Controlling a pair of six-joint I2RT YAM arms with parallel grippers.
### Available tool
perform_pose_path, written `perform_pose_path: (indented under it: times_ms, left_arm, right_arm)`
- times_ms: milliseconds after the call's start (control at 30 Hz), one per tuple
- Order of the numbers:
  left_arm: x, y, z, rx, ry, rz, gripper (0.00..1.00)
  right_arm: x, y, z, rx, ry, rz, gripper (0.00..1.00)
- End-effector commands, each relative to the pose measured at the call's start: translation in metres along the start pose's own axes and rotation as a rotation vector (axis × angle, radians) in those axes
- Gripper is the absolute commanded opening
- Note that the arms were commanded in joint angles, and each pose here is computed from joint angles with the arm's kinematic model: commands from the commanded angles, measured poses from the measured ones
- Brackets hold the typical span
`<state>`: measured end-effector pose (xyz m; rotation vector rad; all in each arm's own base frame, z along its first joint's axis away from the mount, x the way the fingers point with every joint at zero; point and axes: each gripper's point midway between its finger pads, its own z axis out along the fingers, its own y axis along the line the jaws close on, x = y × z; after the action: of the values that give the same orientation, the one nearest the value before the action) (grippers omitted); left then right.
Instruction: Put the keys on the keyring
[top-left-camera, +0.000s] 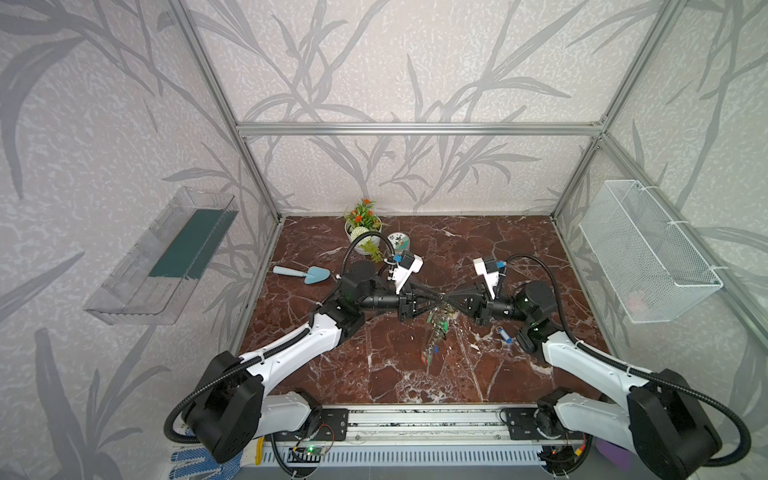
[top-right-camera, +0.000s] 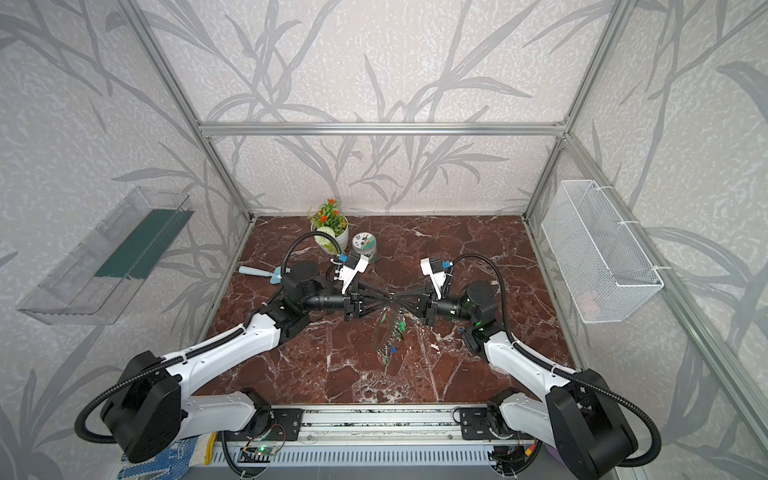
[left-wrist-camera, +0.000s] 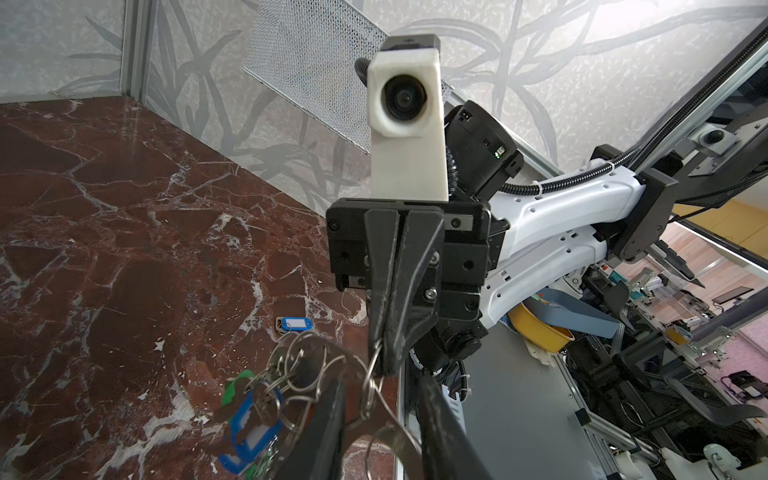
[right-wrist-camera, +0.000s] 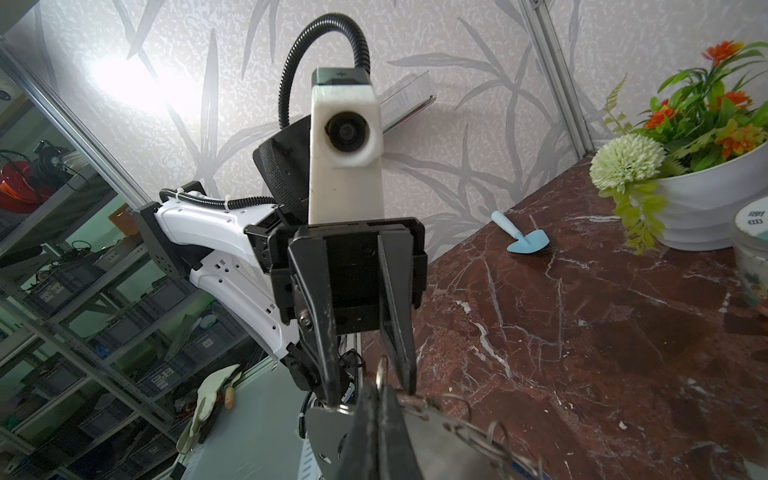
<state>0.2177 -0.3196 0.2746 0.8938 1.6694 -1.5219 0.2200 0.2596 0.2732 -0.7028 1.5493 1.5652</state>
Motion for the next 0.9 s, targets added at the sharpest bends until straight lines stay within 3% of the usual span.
perform_pose_path:
  times_ms: [0, 200, 567, 867]
  left_arm:
    - [-0.005, -0.008, -0.003, 0.016, -0.023, 0.017, 0.31]
    - [-0.021, 0.000, -0.023, -0.094, -0.141, -0.009, 0.29]
    - [0.004, -0.008, -0.010, -0.012, -0.021, -0.095, 0.28]
    - [0.005, -0.009, 0.001, 0.032, -0.017, -0.094, 0.28]
  right_arm:
    - [-0.016, 0.014, 0.000, -0.044, -0.045, -0.084, 0.00]
    - [-0.016, 0.014, 0.000, -0.042, -0.048, -0.080, 0.00]
    - [-0.016, 0.013, 0.001, -0.047, -0.048, -0.072, 0.00]
    - [-0.016, 0.013, 0.001, -0.047, -0.044, -0.073, 0.00]
